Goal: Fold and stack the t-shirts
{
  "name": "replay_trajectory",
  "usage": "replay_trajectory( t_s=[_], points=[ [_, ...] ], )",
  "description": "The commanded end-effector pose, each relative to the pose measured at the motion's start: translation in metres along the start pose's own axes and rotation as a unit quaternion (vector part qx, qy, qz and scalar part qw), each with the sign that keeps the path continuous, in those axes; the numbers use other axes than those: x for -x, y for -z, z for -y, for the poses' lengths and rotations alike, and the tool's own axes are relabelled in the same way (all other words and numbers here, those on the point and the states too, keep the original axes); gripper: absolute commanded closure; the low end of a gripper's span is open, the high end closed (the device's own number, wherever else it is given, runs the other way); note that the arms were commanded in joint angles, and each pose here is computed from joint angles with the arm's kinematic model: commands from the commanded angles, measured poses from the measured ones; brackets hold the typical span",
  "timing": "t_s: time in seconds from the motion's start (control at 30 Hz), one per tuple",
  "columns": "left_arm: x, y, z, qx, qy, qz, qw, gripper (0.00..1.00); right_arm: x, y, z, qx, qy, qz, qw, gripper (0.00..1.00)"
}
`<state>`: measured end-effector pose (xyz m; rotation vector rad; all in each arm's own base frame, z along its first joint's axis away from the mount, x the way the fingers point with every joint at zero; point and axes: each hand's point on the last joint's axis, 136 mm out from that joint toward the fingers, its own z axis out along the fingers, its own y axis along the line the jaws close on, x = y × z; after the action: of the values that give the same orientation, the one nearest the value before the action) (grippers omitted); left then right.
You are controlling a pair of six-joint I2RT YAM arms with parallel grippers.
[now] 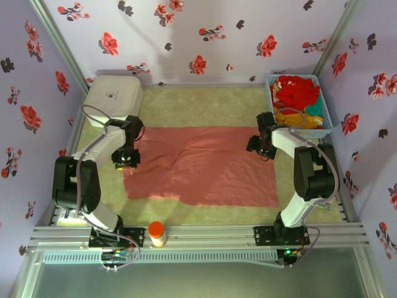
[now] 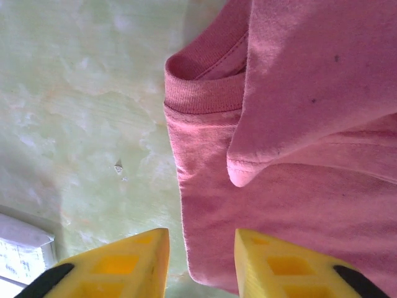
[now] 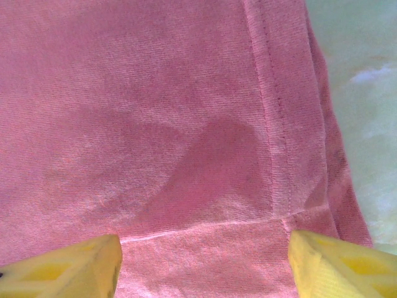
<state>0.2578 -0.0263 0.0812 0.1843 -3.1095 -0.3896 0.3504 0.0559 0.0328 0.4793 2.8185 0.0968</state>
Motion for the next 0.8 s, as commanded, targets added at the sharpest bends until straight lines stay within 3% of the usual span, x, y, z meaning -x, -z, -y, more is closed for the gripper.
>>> replay_trajectory(
  t_s=[0.0, 0.13, 0.23, 0.33, 0.4, 0.77],
  points=[
    [0.009, 0.012, -0.001, 0.005, 0.009, 0.016, 1.0, 0.63, 0.001, 0.019, -0.004, 0.007, 0.005, 0.012, 1.0, 0.28],
    [0.025, 0.035, 0.02, -0.02, -0.004, 0.063, 0.998, 0.55, -0.012, 0.03, -0.014, 0.025, 0.016, 0.012, 0.999, 0.26],
    [0.039, 0.04, 0.055, -0.046, -0.037, 0.109, 0.992, 0.38, -0.022, 0.027, -0.024, 0.034, 0.022, 0.01, 0.999, 0.25],
    [0.049, 0.024, 0.088, -0.086, -0.047, 0.107, 0.989, 0.38, -0.026, 0.016, -0.03, 0.033, 0.022, 0.002, 0.999, 0.25],
    [0.053, 0.009, 0.095, -0.08, -0.052, 0.088, 0.991, 0.4, -0.025, 0.009, -0.033, 0.031, 0.023, -0.002, 0.999, 0.26],
    [0.093, -0.043, 0.109, -0.07, -0.066, 0.035, 0.995, 0.46, 0.001, -0.019, -0.043, -0.004, 0.039, -0.009, 0.999, 0.27]
  ],
)
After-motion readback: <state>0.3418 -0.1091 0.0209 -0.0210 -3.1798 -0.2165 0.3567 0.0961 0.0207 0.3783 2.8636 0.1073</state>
